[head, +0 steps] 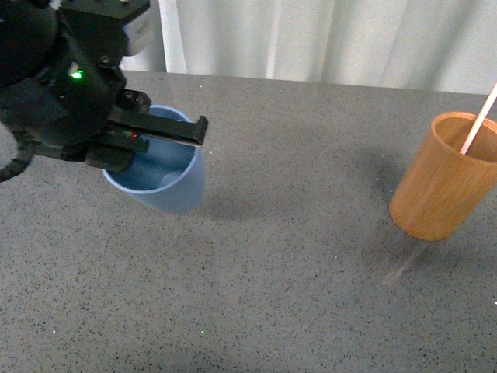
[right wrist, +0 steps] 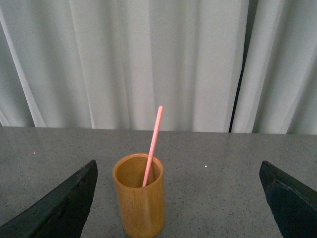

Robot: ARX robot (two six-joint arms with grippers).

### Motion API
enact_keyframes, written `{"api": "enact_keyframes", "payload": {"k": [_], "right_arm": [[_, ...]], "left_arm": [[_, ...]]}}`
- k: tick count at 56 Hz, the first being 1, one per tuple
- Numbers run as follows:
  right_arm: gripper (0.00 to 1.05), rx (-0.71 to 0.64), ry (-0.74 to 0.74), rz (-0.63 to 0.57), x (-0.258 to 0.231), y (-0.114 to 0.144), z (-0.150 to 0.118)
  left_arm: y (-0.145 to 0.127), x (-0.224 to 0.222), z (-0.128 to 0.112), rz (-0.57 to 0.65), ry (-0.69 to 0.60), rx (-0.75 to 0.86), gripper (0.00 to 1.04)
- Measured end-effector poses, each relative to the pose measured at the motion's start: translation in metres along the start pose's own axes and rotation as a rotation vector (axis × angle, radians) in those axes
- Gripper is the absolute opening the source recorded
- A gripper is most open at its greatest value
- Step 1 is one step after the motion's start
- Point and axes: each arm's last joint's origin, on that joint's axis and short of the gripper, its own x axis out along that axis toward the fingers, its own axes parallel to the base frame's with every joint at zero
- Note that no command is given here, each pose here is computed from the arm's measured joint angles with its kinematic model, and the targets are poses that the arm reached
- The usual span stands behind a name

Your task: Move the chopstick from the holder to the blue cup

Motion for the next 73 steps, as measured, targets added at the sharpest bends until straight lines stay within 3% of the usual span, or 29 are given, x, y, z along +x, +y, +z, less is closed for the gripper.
{"api": "enact_keyframes", "payload": {"k": [14,27,30,41,59,73], "right_arm": [[0.95,0.0,0.0,0.0,0.0,0.0,0.0],[0.95,0.0,0.0,0.0,0.0,0.0,0.0],[0.95,0.0,0.0,0.0,0.0,0.0,0.0],[0.95,0.0,0.0,0.0,0.0,0.0,0.0],[0.95,0.0,0.0,0.0,0.0,0.0,0.0],[0.95,0.0,0.0,0.0,0.0,0.0,0.0]], "left_arm": [[-0.053,0.035,0.004,-0.011,0.087,0.012,0.03],[-0.065,0.04,0.01,-0.019,0.089,0.004,0.05],[-0.065,0.04,0.011,-0.024,0.088,0.004,0.12],[-0.063,0.034,0.015,-0.053,0.064,-0.007,0.53],[-0.036,0.011,0.026,-0.059,-0.004,-0.057,1.0],[-0.012,-0.01,0.023,-0.085,-0.084,-0.096,0.98]]}}
